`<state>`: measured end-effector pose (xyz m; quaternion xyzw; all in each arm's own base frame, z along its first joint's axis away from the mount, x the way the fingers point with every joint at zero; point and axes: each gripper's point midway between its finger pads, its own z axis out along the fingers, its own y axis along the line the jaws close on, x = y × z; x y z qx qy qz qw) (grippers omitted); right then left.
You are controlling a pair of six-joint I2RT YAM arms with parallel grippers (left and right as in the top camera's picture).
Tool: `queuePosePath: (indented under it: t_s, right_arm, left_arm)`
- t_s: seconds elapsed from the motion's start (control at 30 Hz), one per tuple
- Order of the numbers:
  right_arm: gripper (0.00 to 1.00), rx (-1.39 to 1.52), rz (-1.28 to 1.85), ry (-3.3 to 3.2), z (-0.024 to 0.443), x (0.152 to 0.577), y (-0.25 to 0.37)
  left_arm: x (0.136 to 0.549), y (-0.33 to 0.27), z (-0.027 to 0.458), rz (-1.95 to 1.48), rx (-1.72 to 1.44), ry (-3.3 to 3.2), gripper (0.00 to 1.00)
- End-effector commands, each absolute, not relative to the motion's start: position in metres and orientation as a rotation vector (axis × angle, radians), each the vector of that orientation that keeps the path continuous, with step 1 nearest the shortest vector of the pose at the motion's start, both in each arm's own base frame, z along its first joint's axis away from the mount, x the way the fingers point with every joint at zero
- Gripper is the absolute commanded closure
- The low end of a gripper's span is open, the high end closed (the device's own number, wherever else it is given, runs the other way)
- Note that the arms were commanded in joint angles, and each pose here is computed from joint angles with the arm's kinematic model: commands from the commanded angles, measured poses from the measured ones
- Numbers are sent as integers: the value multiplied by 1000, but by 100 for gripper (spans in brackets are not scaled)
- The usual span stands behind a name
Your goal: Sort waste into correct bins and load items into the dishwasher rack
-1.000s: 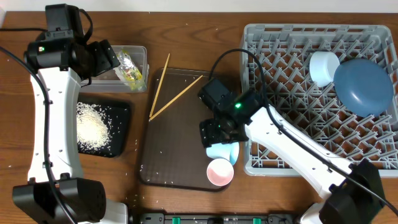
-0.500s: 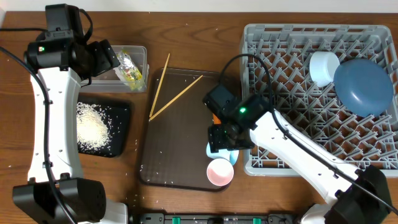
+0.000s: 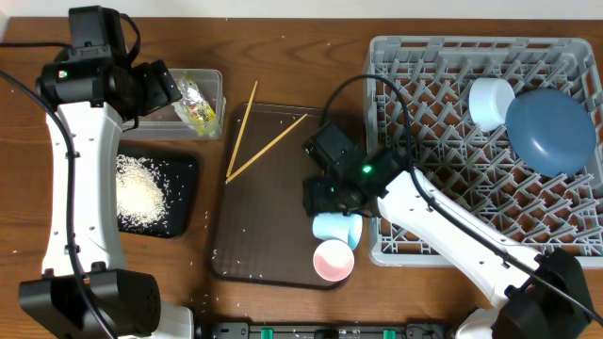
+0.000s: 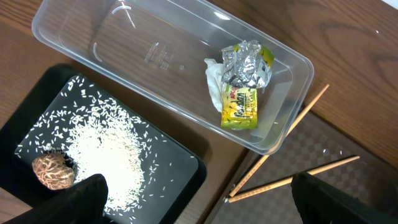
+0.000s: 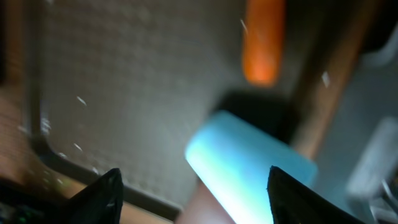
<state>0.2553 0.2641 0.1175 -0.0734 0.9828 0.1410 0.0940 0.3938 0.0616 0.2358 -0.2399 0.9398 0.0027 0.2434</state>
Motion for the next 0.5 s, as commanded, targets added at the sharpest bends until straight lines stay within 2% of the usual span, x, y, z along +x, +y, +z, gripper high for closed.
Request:
queuePosePath:
  t_s: [0.0,0.3,0.47]
  right_arm:
    - [37,-222,440,2828,129,276,264]
    - [40,-114,482,2652,149,344,243]
    - [40,-154,465,2654,141,380,239]
  left_arm:
    - [393,65,231,23,-675,2572,5]
    - [393,65,231,23,-675,2572,5]
    - [393,64,231,23,-675,2572,5]
